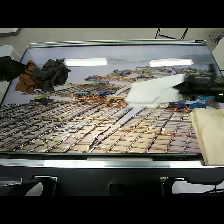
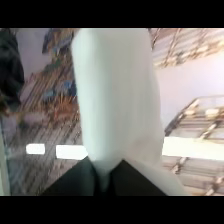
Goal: Fold the clothes and pants, and hang the long-sleeved shirts on hangers.
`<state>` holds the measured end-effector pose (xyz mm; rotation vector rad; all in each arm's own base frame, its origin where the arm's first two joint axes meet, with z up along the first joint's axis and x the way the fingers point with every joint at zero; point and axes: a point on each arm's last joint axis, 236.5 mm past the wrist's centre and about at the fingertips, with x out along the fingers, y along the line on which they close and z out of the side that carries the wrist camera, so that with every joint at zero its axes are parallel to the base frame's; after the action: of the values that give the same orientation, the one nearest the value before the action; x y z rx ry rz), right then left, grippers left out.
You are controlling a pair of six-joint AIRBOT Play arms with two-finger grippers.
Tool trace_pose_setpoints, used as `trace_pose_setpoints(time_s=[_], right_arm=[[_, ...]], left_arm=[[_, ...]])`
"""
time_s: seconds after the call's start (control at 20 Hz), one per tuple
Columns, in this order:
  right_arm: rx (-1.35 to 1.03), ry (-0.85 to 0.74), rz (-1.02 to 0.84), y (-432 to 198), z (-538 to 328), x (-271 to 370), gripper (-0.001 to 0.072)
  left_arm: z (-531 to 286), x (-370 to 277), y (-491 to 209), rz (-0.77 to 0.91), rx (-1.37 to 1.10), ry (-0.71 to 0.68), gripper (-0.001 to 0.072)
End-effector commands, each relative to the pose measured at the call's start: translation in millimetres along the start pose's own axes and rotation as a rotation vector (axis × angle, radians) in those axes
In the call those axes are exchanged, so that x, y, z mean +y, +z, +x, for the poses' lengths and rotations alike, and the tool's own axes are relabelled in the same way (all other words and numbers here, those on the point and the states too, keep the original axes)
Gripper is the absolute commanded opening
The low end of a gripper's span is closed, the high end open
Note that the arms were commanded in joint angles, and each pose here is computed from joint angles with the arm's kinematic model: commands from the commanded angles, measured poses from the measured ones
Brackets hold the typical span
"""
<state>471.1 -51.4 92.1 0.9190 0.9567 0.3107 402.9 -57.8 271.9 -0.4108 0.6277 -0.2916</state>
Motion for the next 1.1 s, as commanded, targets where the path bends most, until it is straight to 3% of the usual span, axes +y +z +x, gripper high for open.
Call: trace_pose_setpoints(time_s=[0.0,0.25,0.55,1.05], right_arm=[[-0.220,-0.097,0.089,59,-102,-27,0.0040],[-0.378,-0.125,0.328,72,-197,-66,0.0040],[-0.359,-0.184,0.482,25,-257,-94,0.0040],[-0.173,-0.617,0.771,-88,-301,-185,0.0040]], left_arm=[[0,0,0,0.000,-0.001,0.000,0.0016],[0,0,0,0.001,-0.001,0.000,0.0016],[0,0,0,0.001,-0.001,0.000,0.0016],[0,0,7,0.004,-0.031,0.002,0.0017]])
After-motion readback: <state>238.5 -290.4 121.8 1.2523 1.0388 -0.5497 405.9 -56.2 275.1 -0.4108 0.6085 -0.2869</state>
